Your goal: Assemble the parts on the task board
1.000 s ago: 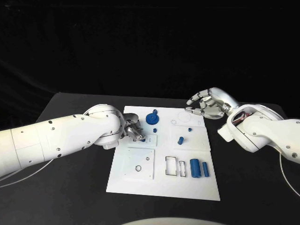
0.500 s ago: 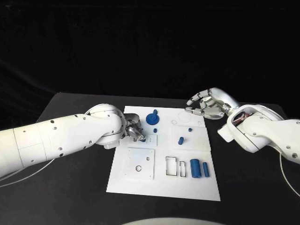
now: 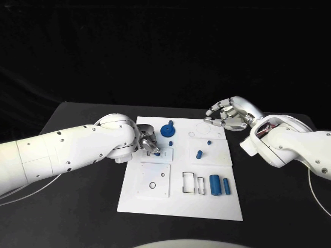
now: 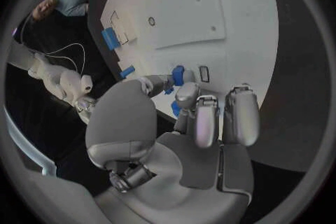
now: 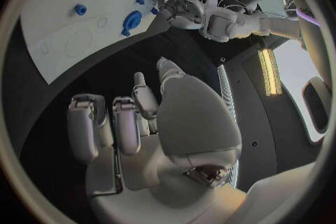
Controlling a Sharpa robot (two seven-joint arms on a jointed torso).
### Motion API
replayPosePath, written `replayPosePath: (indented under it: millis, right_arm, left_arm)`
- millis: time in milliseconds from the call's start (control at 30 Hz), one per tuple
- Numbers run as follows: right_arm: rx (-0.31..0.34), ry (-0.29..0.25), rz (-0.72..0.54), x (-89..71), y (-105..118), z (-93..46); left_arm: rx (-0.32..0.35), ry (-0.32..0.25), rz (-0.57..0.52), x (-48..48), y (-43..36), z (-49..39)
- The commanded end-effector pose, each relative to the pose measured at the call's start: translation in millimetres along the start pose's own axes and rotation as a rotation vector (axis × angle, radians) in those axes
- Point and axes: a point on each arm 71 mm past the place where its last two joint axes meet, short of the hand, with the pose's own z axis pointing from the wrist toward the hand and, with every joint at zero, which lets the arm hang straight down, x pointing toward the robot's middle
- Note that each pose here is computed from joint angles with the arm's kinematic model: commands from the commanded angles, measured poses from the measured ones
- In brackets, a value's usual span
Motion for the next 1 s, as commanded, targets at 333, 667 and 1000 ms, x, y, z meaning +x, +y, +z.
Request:
replayPosePath:
  millis: [333,667,1000]
  right_arm:
    - [-0.008,0.012,-0.002,1.4,0.2,0.2]
    - [-0.008,0.009,0.000,1.2,-0.1,0.2]
    - [-0.006,0.006,0.001,0.9,-0.8,-0.1]
  left_arm:
    - [0.015,0.051,0.008,7.6,-5.0,1.5]
    - [0.012,0.044,0.004,6.6,-4.7,2.5]
    - [0.010,0.043,0.002,6.2,-3.9,2.9]
